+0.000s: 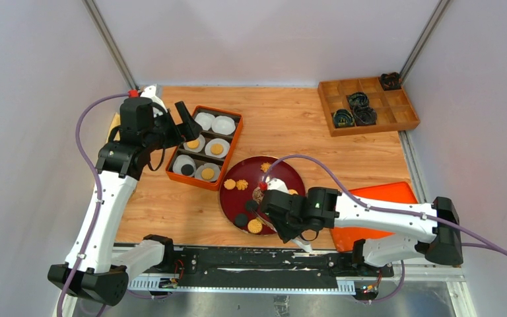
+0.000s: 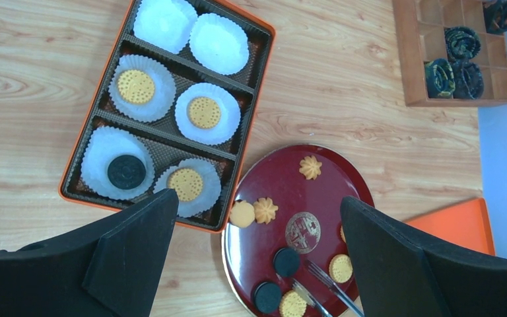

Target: Pack the cookies

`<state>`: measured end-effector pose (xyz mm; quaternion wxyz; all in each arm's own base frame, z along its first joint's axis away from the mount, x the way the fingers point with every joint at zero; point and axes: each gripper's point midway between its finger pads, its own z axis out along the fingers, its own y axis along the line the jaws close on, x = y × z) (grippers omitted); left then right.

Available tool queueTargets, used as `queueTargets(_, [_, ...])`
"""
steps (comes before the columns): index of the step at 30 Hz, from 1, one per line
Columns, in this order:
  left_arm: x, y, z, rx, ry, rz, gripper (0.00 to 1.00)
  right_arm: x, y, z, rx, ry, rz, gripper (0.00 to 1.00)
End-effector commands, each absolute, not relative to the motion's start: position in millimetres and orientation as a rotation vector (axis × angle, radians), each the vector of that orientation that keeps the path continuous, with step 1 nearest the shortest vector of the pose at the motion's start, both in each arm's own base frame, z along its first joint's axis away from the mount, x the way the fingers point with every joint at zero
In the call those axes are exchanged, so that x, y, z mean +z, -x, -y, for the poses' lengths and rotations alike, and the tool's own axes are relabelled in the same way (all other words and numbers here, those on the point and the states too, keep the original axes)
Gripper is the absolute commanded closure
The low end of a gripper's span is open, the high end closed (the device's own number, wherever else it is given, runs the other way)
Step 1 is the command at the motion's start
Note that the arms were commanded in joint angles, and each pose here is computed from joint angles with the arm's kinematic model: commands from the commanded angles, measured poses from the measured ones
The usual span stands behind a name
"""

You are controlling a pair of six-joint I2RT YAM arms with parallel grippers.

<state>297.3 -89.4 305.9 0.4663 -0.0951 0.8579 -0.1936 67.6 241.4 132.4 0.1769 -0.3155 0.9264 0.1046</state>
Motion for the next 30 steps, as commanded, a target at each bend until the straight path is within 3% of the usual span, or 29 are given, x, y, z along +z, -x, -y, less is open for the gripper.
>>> queueTargets(1, [323.5, -294.9, 95.2, -0.523, 0.212, -2.057, 0.00, 141.2, -62.1, -226.8, 0.261, 0.892, -2.623, 0.59])
queueTargets(16, [320.6, -293.4, 94.0, -0.513, 0.206, -2.061, 0.00, 125.5, -70.0, -259.7, 0.253, 0.969, -2.595, 0.58])
queueTargets(21, [320.2, -293.2, 94.5, -0.516, 0.203, -2.063, 0.00, 126.3, -81.0, -268.2, 0.210, 0.951, -2.570, 0.50])
queueTargets(30, [313.6, -294.2, 93.8, -0.504, 0.198, -2.077, 0.00, 123.3, -90.3, -275.0, 0.191, 0.915, -2.590, 0.53])
